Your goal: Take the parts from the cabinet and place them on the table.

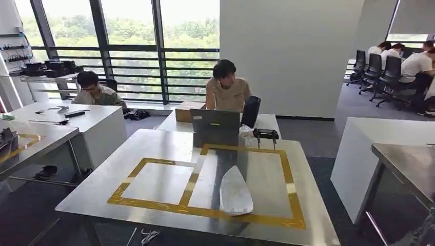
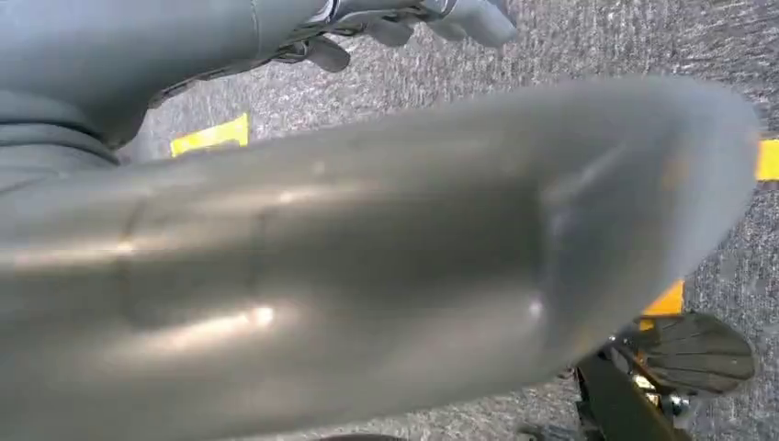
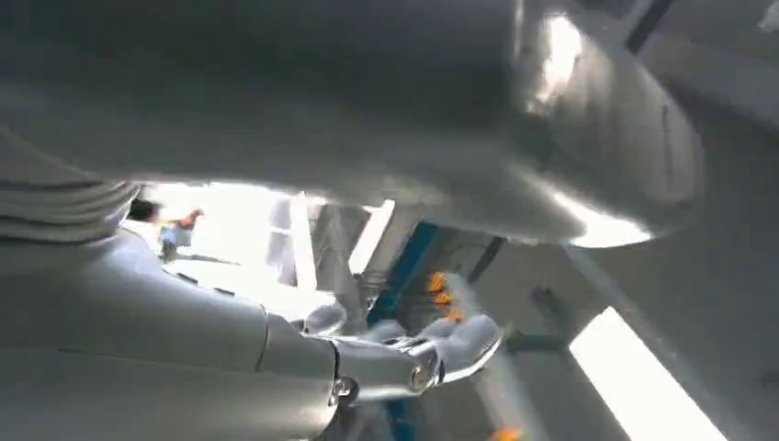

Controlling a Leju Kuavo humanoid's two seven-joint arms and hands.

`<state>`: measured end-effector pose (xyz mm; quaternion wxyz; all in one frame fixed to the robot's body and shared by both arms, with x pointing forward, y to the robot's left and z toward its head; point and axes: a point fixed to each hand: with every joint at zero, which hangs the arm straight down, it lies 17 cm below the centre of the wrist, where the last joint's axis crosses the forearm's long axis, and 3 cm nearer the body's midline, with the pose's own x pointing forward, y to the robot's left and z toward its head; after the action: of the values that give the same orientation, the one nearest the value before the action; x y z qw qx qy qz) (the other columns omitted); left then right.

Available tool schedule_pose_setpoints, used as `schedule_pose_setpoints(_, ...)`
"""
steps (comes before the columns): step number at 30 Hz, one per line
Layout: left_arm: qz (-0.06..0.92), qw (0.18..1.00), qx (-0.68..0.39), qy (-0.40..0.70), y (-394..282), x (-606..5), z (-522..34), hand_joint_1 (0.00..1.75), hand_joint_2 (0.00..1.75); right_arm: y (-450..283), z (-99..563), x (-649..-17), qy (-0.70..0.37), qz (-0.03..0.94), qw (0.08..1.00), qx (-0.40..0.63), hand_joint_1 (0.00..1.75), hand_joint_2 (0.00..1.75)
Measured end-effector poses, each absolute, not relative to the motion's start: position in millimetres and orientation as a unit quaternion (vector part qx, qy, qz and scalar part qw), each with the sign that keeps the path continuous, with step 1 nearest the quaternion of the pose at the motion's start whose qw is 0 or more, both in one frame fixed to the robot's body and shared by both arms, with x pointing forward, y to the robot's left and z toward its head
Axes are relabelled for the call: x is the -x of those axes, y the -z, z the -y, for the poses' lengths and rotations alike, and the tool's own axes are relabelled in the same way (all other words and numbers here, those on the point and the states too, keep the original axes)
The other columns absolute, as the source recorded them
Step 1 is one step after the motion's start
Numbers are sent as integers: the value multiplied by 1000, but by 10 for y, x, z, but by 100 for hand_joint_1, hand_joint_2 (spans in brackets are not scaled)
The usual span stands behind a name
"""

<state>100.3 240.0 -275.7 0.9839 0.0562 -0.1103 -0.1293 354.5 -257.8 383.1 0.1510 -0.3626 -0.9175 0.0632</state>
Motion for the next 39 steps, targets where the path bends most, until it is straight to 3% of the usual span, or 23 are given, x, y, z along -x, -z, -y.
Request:
schedule_pose_setpoints(27, 97, 989, -44, 101, 2770, -887, -2332, 0, 0, -3408, 2564, -3618, -122, 892, 225, 373, 0, 0)
schedule_pose_setpoints(34, 89, 986, -34, 136, 2757, -944, -2288, 0, 0, -2688, 2740, -3923, -181, 831, 344, 398, 0, 0)
schedule_pose_setpoints(39, 82, 984, -44, 153, 2754, -994, -2354, 0, 0, -1462, 3025, -4156, -236, 742, 506, 370, 0, 0)
